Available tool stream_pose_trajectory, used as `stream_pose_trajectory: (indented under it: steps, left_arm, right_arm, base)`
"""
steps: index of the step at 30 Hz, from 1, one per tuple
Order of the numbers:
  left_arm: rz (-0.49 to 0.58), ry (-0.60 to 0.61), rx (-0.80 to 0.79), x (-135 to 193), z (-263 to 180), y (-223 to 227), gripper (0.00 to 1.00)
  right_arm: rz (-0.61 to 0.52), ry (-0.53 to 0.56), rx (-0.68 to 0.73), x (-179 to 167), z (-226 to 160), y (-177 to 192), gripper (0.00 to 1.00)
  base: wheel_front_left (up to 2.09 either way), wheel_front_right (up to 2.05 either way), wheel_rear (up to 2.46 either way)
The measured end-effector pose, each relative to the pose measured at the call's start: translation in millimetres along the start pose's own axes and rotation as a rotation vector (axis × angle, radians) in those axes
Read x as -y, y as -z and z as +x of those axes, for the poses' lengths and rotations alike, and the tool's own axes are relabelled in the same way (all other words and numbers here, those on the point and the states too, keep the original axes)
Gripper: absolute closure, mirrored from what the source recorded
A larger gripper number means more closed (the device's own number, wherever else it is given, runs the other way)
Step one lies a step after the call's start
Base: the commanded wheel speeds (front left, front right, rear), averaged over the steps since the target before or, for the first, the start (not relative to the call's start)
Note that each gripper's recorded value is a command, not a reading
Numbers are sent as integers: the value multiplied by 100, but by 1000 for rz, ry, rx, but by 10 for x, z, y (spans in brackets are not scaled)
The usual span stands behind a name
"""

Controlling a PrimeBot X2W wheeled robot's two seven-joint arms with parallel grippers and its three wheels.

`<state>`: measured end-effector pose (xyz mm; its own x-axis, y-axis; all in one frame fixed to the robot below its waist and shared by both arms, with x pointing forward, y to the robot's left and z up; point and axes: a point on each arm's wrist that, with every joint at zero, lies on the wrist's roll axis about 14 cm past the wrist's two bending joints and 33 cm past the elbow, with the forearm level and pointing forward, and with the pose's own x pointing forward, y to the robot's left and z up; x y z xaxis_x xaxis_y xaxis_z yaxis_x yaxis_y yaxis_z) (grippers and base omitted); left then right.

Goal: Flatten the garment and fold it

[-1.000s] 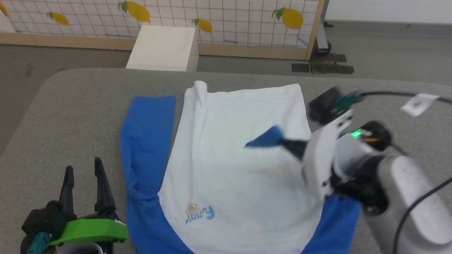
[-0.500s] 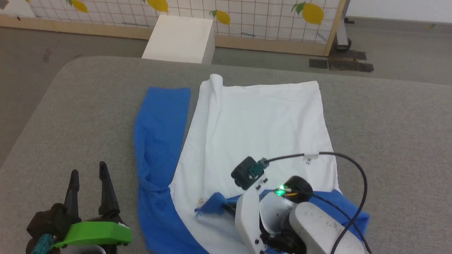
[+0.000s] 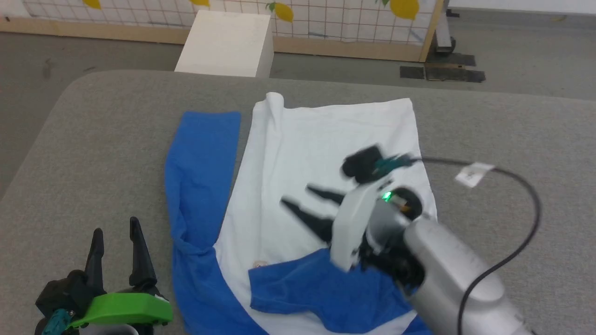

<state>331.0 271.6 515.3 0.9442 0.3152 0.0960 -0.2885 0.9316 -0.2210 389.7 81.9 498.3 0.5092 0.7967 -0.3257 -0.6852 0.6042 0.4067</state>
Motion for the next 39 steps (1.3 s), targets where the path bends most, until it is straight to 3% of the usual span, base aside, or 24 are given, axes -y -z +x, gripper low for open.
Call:
stream_pose_trajectory:
  steps: [7, 12, 17, 24, 32, 39]
  left_arm:
    - [-24, 35, -4, 121, 47, 26, 0]
    - [-30, 62, -25, 213, 137, 75, 0]
    - [-32, 123, -61, 351, 489, 45, 0]
    - [17, 182, -259, 464, 1340, 110, 0]
    - [143, 193, -581, 477, 2077, 347, 0]
    - [203, 135, -873, 348, 2190, 1009, 0]
  right_arm:
    - [-3, 259, 355, 816, -626, -927, 0]
    - [27, 469, 475, 1405, -1237, -1046, 0]
    - [55, 593, 472, 1737, -1580, -965, 0]
    - [72, 700, 472, 2079, -1830, -980, 0]
    - [78, 743, 432, 2404, -1714, -905, 0]
    - [119, 782, 360, 2719, -1578, -583, 0]
  base:
    - [0, 0, 0]
    - [0, 0, 0]
    - [0, 0, 0]
    - [0, 0, 0]
    - [0, 0, 0]
    - [0, 0, 0]
